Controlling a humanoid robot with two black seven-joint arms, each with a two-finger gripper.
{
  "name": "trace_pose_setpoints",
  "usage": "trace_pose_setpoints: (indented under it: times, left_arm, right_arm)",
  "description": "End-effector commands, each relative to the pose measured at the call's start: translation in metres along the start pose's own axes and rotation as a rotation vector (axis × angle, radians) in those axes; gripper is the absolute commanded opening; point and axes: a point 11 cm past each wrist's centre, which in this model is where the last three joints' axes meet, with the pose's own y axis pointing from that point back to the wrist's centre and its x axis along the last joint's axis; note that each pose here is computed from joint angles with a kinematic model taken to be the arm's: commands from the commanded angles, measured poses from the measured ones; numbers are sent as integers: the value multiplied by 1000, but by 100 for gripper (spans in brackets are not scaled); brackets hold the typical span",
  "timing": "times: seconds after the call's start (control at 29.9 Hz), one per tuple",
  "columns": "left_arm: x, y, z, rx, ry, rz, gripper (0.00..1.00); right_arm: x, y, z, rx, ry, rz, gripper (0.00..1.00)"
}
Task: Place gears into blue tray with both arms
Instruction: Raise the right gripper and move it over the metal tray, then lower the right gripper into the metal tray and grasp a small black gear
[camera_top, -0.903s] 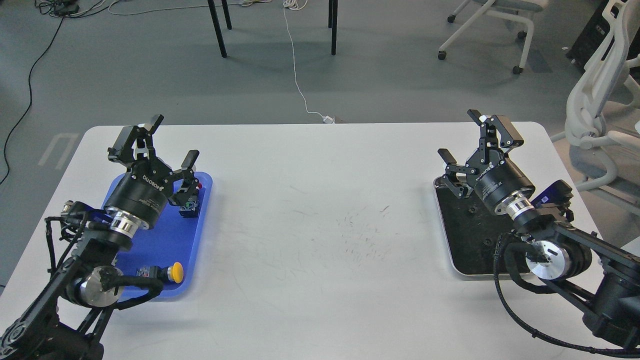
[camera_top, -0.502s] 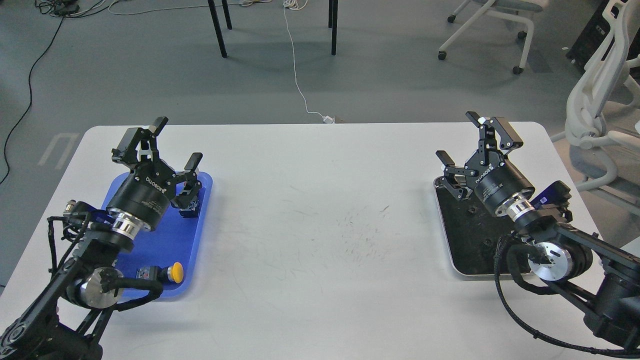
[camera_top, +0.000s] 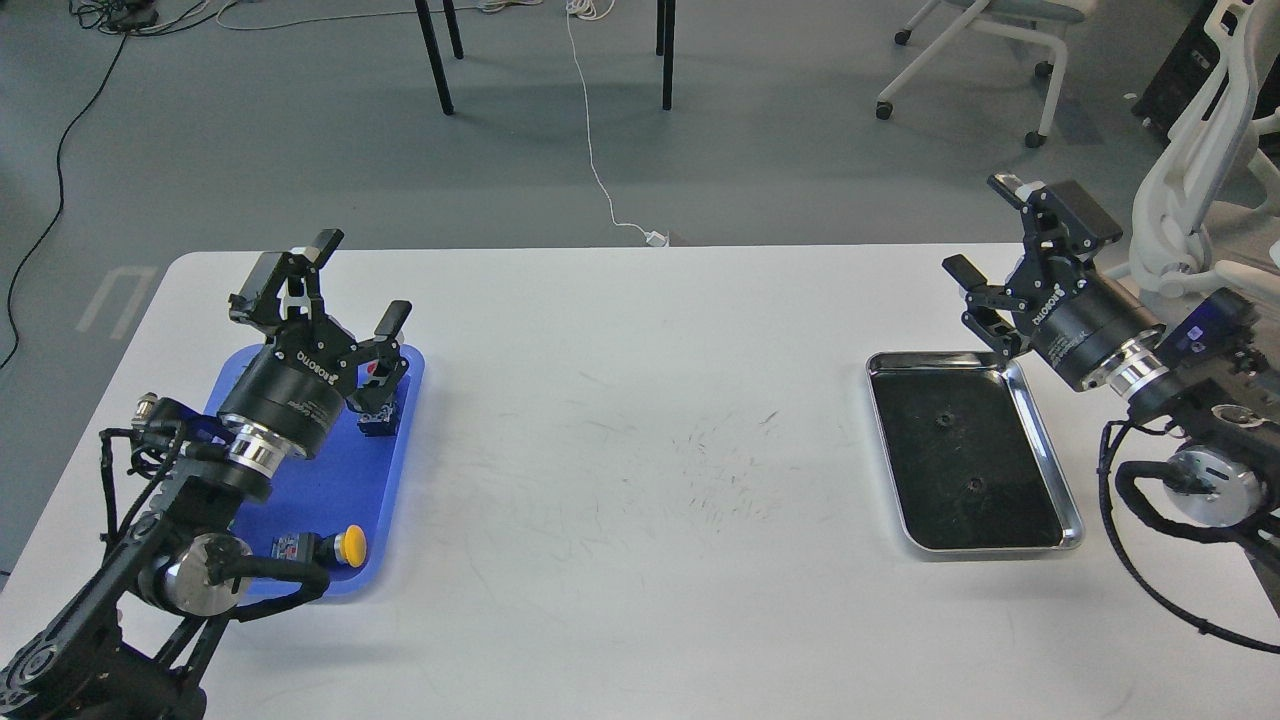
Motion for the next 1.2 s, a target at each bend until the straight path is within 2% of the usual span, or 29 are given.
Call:
trace_pose_setpoints:
  times: [0.0,0.1,0.23,0.5,0.64,0.97,1.17]
  left_arm:
    - [1,3,0,-1,-5,0,98]
    - [4,6,1,0,-13,5,98]
    - [4,6,3,-5,-25,-1,98]
    - [6,12,5,5,-38,-4,98]
    - [3,14,8,4,-43,-16,98]
    - [1,18,5,7,-35,-17,98]
    - [-2,17,7,1,-34,-23,98]
  right_arm:
    - [12,13,-29,-52,222,-108,99]
    - [16,29,-44,-140,436,-242,99]
    - [17,46,-42,-285,720,-429,99]
    - [24,76,-1,-577,1239,-820,97]
    - [32,89,17,-676,1382,-948,94]
    - [30,59,39,-736,1505,-1102,90]
    - [23,49,60,-700,1569,-1167,84]
